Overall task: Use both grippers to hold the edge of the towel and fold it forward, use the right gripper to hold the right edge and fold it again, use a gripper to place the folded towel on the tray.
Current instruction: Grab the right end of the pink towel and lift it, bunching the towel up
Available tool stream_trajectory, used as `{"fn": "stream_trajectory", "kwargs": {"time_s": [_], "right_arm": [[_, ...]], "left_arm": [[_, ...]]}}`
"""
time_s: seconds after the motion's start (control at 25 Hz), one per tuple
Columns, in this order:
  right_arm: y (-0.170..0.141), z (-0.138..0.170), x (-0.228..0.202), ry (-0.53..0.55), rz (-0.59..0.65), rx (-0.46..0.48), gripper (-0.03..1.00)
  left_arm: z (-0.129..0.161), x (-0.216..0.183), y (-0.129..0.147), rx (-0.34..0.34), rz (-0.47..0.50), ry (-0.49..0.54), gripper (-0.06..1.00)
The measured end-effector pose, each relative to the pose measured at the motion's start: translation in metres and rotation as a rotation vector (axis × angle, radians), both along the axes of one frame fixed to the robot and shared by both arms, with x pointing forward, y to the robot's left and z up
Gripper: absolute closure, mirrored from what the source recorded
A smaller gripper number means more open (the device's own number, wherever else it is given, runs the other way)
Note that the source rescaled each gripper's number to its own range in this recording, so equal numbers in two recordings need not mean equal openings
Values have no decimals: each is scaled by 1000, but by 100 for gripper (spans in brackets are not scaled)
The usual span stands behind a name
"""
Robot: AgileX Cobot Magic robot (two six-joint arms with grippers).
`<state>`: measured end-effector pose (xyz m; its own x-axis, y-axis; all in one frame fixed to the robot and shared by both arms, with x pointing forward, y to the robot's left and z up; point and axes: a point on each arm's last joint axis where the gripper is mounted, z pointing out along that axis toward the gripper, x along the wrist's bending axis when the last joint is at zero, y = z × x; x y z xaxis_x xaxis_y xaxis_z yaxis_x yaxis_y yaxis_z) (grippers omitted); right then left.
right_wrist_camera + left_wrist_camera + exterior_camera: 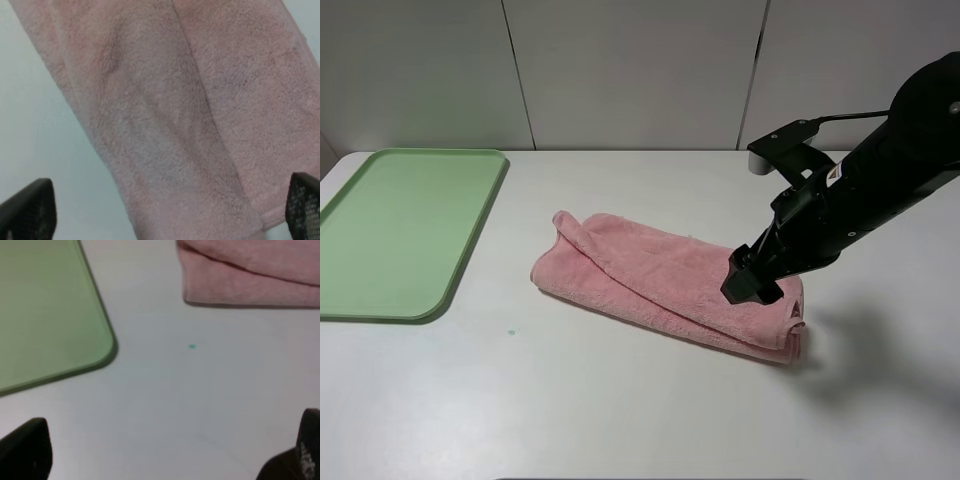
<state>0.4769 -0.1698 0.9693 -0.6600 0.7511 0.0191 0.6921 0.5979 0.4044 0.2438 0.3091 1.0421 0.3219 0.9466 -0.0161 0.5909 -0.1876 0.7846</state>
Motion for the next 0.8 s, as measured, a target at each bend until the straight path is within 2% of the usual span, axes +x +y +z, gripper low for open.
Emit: {"fn": "stream_trajectory", "kwargs": {"time_s": [0.52,0.64,0.8], "right_arm": [[1,0,0,4,-4,13,-3],[2,0,0,9,-13,25,-3],[4,1,-1,26,-42,60,-3]], "left_arm": [[0,-4,1,0,406,-1,-4],[0,-4,1,0,455,-1,-4],[0,-5,1,0,465,-1,-4]]}}
